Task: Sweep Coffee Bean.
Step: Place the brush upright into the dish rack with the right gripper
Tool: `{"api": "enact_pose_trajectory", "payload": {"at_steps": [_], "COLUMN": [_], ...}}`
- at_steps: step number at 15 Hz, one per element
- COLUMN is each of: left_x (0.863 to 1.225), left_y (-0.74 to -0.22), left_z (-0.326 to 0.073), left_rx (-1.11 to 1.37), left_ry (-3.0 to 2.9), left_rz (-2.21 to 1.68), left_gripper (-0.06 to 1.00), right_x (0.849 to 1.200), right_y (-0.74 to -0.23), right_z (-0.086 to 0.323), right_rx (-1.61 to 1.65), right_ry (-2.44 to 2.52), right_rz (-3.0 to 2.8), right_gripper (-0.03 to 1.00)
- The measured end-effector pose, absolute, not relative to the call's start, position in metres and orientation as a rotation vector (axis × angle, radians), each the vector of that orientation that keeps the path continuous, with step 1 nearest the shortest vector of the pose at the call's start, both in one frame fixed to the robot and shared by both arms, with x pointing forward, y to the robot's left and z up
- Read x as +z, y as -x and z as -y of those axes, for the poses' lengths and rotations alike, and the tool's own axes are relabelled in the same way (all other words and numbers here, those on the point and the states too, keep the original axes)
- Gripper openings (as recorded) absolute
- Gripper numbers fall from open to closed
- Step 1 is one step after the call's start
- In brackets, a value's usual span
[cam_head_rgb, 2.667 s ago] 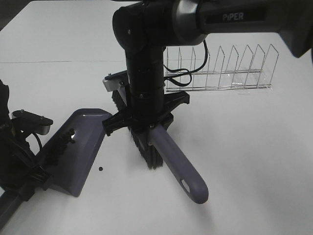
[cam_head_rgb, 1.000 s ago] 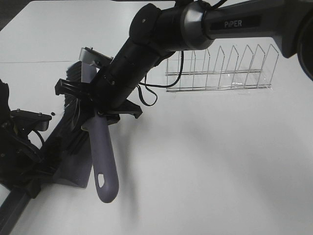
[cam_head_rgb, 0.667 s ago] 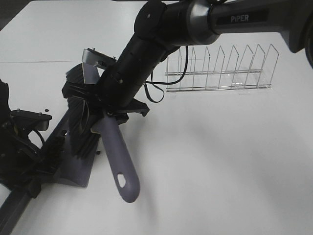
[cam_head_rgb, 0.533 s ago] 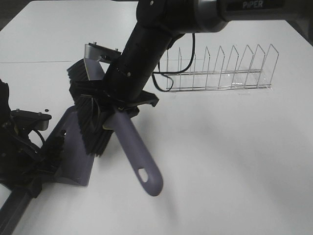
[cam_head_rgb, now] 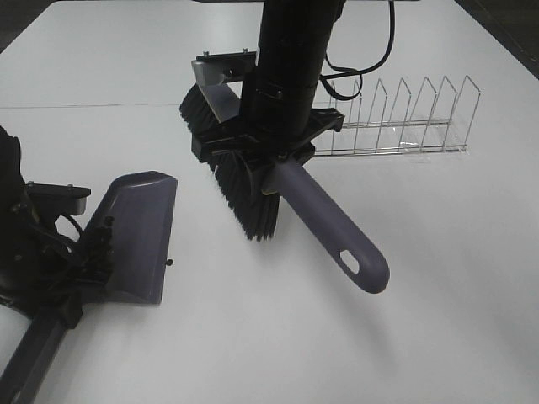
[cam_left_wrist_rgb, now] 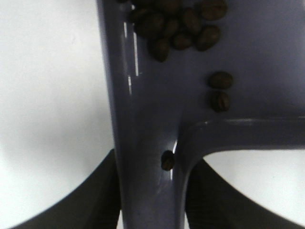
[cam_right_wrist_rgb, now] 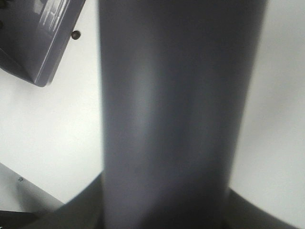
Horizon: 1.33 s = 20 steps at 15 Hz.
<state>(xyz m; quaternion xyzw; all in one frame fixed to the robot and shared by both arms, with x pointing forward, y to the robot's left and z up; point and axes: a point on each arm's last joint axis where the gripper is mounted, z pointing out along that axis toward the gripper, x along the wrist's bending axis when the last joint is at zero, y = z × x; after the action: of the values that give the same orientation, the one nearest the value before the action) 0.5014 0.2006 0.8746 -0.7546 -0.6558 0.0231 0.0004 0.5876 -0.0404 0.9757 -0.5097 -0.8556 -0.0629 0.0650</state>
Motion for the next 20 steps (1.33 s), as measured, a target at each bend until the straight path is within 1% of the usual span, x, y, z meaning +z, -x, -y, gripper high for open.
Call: {"api": "enact_pose_trajectory", "payload": {"at_steps": [1,4,12,14,16,17,20], "left_x": [0.879,0.881,0.880,0.881,0.881,0.881,0.882], "left_y": [-0.509,-0.511,-0.511,-0.511,-0.509,-0.509,-0.509], "left_z": [-0.198,-0.197,-0.197,-0.195,-0.193,-0.192,-0.191], "left_rx": [0.055,0.050,0.039,0.076,0.117,0.144,0.152], "left_ry": [2.381,2.381,2.383,2.355,2.324,2.304,2.297], "left_rz": [2.084,2.092,2.086,2.131,2.170,2.198,2.209], "left_gripper": [0.34,0.34,0.34,0.34,0.34,0.34,0.34], "right_x": [0.980,0.986,0.988,0.988,0.988,0.988,0.978], "right_y": [-0.600,-0.618,-0.620,-0.623,-0.628,-0.636,-0.642], "right_z": [0.060,0.092,0.101,0.106,0.117,0.135,0.165], "right_rx": [-0.218,-0.243,-0.194,-0.199,-0.213,-0.231,-0.193], "right_ry": [1.597,1.702,1.701,1.687,1.713,1.746,1.807], "right_rz": [2.539,2.483,2.562,2.566,2.534,2.500,2.435], "right_gripper": [0.28,0.28,0.28,0.28,0.28,0.28,0.28]}}
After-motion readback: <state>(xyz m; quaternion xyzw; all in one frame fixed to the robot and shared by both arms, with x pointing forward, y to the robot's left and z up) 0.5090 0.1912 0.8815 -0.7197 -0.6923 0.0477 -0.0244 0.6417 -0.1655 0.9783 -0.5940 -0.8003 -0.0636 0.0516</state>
